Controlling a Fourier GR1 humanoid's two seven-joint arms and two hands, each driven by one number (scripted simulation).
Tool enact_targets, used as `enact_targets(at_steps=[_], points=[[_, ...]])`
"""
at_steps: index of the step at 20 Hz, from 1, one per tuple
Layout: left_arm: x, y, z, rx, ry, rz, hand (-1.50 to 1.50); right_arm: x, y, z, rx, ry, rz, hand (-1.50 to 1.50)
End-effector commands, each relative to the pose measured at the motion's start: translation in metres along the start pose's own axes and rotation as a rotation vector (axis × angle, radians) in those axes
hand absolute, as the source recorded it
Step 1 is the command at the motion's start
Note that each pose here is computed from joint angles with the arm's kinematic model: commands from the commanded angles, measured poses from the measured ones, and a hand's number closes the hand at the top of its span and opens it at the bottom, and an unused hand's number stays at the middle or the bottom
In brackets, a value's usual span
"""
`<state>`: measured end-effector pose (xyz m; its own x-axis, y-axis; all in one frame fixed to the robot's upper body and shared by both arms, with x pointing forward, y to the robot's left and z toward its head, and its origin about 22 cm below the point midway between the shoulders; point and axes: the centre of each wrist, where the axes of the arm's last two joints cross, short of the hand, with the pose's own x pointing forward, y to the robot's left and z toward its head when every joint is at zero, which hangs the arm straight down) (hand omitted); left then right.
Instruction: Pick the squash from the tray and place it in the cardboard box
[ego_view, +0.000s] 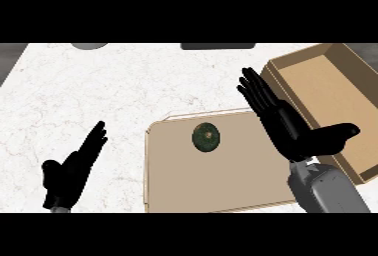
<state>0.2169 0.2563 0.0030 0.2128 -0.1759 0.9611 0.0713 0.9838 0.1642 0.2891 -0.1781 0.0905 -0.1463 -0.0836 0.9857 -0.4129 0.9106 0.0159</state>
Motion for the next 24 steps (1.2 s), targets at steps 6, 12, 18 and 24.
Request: enact_targets(at_steps=[6,12,18,24], points=[[0.033,0.031,-0.011,0.278,-0.173,0.138,0.00,-0.027,-0.097,0.085,-0.953,-0.026,0.091,1.50],[0.051,0.024,-0.017,0.185,-0.177,0.195,0.00,-0.089,-0.058,0.130,-1.113,0.135,0.498,-1.50],[0.055,0.028,-0.035,0.198,-0.189,0.213,0.00,-0.040,-0.037,0.143,-0.857,0.209,0.652,-1.50],[0.063,0.015,-0.029,0.159,-0.192,0.189,0.00,-0.005,-0.029,0.138,-0.531,0.523,0.718,-1.50]])
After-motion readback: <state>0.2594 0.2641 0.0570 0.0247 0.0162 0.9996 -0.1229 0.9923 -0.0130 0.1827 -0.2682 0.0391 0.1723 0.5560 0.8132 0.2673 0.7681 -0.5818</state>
